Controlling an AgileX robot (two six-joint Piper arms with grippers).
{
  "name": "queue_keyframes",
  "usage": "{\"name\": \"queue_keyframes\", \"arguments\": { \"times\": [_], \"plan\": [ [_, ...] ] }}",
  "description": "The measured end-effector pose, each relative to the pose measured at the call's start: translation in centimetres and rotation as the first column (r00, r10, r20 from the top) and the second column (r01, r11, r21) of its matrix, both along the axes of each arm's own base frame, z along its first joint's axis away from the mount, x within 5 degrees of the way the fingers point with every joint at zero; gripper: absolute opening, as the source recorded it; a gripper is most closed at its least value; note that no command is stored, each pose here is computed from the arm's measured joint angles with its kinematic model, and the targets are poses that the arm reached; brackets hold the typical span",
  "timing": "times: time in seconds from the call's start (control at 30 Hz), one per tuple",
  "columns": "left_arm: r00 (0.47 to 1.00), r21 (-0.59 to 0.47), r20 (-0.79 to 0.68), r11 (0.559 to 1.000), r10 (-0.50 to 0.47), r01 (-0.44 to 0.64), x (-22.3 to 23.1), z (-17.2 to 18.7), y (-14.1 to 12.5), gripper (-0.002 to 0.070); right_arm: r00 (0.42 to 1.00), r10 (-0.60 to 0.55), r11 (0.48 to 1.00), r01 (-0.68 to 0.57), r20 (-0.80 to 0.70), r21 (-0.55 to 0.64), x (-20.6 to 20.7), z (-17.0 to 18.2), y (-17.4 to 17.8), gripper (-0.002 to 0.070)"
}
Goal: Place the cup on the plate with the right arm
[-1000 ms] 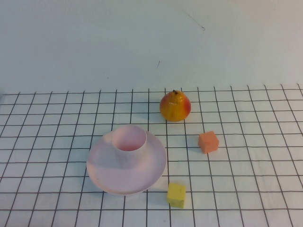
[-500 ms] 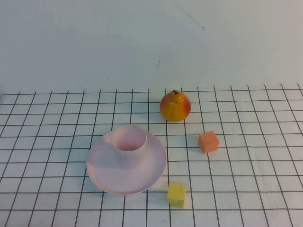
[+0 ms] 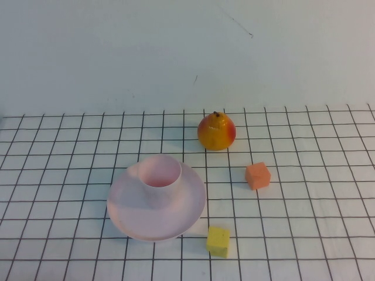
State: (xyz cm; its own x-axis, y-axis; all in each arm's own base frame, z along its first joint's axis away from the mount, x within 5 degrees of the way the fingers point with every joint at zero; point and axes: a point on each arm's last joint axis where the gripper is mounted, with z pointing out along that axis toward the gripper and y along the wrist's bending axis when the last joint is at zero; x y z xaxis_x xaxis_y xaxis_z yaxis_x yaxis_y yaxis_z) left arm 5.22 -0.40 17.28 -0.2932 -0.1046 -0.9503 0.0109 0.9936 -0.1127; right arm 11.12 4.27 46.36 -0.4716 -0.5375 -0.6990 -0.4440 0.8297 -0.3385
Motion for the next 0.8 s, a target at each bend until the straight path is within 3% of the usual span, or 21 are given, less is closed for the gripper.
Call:
{"name": "queue_keyframes", "arguments": {
  "times": [0.17,0.4,0.63,0.8],
  "plan": [
    [1.0,0.0,0.0,1.0,0.0,0.0,0.0,0.0,0.0,-0.0003,0.992,-0.121,0.987,0.125,-0.042,0.099,0.0,-3.3,-1.4,0.005],
    [1.0,0.0,0.0,1.0,0.0,0.0,0.0,0.0,0.0,-0.0003,0.95,-0.273,0.947,0.238,0.149,0.216,-1.6,-10.8,-3.7,0.005],
    [1.0,0.0,0.0,1.0,0.0,0.0,0.0,0.0,0.0,-0.0003,0.906,-0.387,0.911,0.347,0.172,0.222,-4.9,-20.1,-4.9,0.005],
    [1.0,0.0,0.0,1.0,0.0,0.0,0.0,0.0,0.0,-0.0003,0.875,-0.43,0.894,0.376,0.225,0.245,-6.2,-24.6,-5.2,0.005]
  ]
}}
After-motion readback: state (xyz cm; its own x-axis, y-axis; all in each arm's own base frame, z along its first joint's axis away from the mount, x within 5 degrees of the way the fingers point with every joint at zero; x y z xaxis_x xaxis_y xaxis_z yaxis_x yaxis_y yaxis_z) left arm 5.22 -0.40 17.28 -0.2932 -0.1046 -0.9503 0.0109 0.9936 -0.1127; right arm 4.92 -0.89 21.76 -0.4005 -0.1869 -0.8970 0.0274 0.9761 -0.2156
